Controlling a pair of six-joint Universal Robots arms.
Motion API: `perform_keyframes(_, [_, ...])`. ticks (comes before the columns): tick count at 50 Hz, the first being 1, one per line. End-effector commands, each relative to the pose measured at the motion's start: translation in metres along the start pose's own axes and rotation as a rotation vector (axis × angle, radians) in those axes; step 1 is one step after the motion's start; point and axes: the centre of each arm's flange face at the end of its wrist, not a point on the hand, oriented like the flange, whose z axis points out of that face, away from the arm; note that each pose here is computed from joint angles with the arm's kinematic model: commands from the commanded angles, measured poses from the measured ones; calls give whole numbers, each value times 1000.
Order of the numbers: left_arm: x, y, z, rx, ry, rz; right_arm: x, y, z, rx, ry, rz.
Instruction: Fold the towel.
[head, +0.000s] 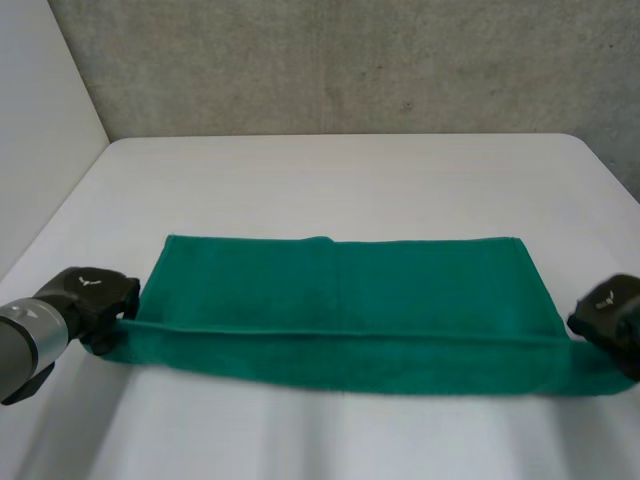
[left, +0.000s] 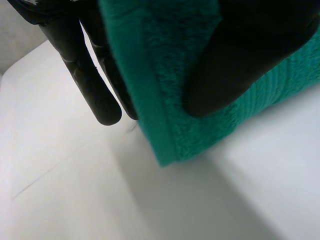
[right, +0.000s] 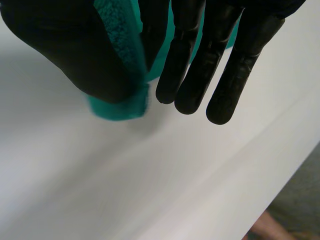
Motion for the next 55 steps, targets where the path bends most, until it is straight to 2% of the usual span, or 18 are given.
perform_keyframes(1, [10,-6,34,119,20,35,6,-30,47,156,81,114])
perform_keyframes(5, [15,-20,61,203,-23,59,7,-55,75,229,128,133])
perform_keyframes(10, [16,-37,98,254,-137,77,23,-68,106,253,227,179])
perform_keyframes(17, [17,-48,134,259,-232,84,47,-86,135,307,328,194])
perform_keyframes(30, [27,-59,161,361,-255,87,52,-101,170,347,377,195])
perform_keyframes(39, [52,-63,155,422,-226,106,58,-100,168,335,406,330])
perform_keyframes(41, [51,-68,146,441,-238,100,65,-103,154,366,406,408])
perform_keyframes(47, [45,-68,119,426,-257,90,78,-101,106,433,398,510])
perform_keyframes(52, [44,-60,88,410,-248,81,68,-91,76,475,303,542])
perform_keyframes(55, [45,-54,68,405,-237,79,57,-63,68,443,227,599])
